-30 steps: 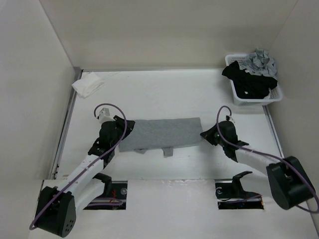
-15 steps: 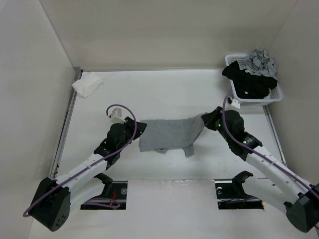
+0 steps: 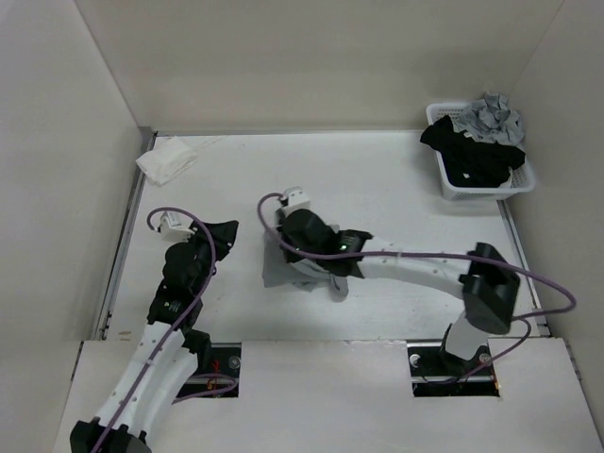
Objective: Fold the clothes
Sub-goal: Fold the tank top
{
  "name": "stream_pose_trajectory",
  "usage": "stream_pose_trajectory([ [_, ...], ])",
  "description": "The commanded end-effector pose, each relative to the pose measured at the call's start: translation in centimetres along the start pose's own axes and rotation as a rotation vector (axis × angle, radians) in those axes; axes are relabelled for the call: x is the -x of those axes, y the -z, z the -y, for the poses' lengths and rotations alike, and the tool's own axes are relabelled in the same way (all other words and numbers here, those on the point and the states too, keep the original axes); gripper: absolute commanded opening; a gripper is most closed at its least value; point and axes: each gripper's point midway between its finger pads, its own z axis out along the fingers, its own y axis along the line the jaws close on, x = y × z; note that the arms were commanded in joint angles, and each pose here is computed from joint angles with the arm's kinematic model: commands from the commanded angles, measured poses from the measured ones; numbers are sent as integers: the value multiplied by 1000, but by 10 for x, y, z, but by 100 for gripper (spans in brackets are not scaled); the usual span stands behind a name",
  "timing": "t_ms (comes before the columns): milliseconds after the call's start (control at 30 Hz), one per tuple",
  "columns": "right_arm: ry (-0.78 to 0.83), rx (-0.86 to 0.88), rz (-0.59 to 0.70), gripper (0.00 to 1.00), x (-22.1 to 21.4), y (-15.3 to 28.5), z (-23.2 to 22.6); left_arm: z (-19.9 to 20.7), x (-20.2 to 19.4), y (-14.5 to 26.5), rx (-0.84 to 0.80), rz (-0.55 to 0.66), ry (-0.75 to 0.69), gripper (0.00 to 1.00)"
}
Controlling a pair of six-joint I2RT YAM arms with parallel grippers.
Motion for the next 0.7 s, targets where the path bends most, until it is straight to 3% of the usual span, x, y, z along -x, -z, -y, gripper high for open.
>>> stream_pose_trajectory([
  [0,97,-9,-90,6,-25,-23,-30,-1,16,8,7,21,0,28],
  [167,123,-2,-126,34,-46,-32,-60,-11,22,5,27,13,13,31],
  [400,-6,76,25,38,-3,18,-48,-8,7,-8,14,-35,13,31],
  [467,-56,75,63,33,5,19,-30,-4,-8,-13,-1,-79,8,31],
  [600,-157,103,60,10,0,0,-2,7,-47,-21,-31,-170,-14,30],
  [667,-214,146,41,6,-4,-15,3,7,-69,-21,-26,-211,-36,28],
])
